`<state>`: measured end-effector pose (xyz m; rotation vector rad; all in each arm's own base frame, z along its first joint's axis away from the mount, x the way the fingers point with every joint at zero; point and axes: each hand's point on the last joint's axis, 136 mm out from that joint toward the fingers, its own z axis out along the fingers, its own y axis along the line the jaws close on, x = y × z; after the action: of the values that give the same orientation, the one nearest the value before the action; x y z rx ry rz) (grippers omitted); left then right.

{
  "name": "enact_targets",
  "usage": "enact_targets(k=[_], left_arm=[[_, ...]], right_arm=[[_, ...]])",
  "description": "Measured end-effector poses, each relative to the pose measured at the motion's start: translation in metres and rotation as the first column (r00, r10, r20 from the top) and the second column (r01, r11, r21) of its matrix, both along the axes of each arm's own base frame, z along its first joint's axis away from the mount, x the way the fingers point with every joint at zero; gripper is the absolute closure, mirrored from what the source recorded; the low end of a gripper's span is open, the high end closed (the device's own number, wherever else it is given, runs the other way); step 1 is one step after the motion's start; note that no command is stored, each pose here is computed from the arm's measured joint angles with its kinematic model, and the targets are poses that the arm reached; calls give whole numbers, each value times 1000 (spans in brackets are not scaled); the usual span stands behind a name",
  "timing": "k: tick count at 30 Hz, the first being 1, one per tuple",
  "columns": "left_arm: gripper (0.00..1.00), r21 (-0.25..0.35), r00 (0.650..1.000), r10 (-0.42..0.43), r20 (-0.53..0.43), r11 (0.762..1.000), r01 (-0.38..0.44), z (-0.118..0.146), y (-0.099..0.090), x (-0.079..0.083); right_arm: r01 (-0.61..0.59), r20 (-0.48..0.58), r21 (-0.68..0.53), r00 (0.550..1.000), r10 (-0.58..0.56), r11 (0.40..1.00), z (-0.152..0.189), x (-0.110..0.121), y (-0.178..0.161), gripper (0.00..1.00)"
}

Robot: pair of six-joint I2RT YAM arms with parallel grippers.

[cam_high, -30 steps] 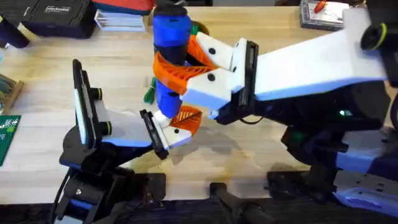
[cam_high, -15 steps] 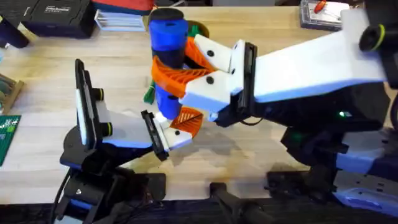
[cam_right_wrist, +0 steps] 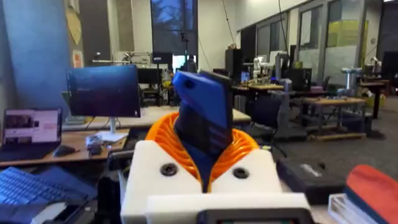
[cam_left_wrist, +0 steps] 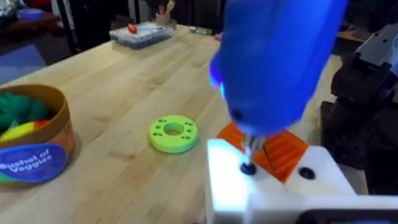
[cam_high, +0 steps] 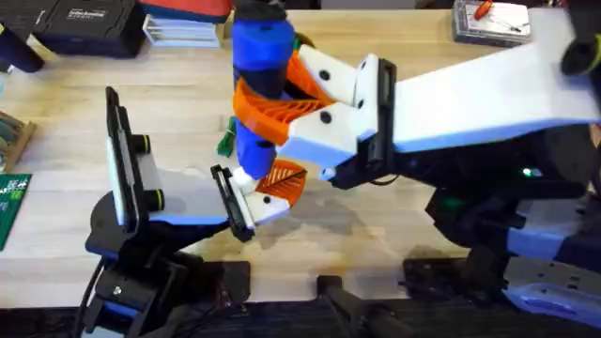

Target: Pick up the gripper from the table and insert it into the empty holder that is missing its gripper. Then pick up a screw, insert it into the mounting hole, and use the screwdriver to tighten it. Finally, clean up the table by picking up the vegetable and placing it into the bucket.

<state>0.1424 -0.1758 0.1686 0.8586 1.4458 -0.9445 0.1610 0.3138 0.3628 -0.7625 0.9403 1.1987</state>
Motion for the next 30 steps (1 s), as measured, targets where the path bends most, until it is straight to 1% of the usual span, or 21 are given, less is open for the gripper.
enact_targets(k=[3, 6, 9, 13, 15, 17, 20, 22, 24, 25, 27, 28, 30], left_arm=[[989, 5, 1000, 5, -28, 1000, -5, -5, 0, 1], [989, 6, 1000, 7, -29, 1000, -7, -6, 1, 1], [989, 6, 1000, 7, -28, 1000, -7, -6, 1, 1], [989, 6, 1000, 7, -28, 1000, -7, -6, 1, 1], [989, 6, 1000, 7, -28, 1000, -7, -6, 1, 1], [989, 6, 1000, 8, -28, 1000, -8, -6, 1, 1], [989, 6, 1000, 8, -29, 1000, -7, -6, 1, 1], [989, 6, 1000, 8, -28, 1000, -8, -6, 1, 1], [989, 6, 1000, 8, -28, 1000, -7, -6, 1, 1], [989, 6, 1000, 7, -28, 1000, -7, -6, 1, 1], [989, 6, 1000, 8, -28, 1000, -8, -6, 1, 1], [989, 6, 1000, 8, -28, 1000, -8, -6, 1, 1], [989, 6, 1000, 8, -28, 1000, -8, -6, 1, 1]], right_arm=[[10, 27, 43, 1000, -11, 999, 18, 1, -3, 974], [19, 33, 56, 999, -20, 998, 37, 6, -1, 974], [21, 25, 44, 999, -22, 999, 41, 8, 1, 974], [36, 21, 0, 999, -36, 999, 31, 12, 6, 974], [60, 21, -50, 998, -59, 997, 20, 19, 8, 974], [97, 14, -114, 995, -96, 989, 4, 31, 8, 974], [202, 11, -226, 979, -204, 953, -23, 66, -5, 974], [291, 28, -301, 955, -297, 908, -41, 94, -22, 974], [385, 46, -398, 915, -401, 833, -65, 124, -47, 974], [429, 56, -450, 889, -455, 783, -79, 138, -61, 974], [514, 104, -550, 824, -556, 658, -106, 164, -95, 974], [555, 148, -597, 785, -601, 579, -119, 176, -114, 974], [615, 245, -664, 716, -653, 425, -141, 196, -147, 974]])
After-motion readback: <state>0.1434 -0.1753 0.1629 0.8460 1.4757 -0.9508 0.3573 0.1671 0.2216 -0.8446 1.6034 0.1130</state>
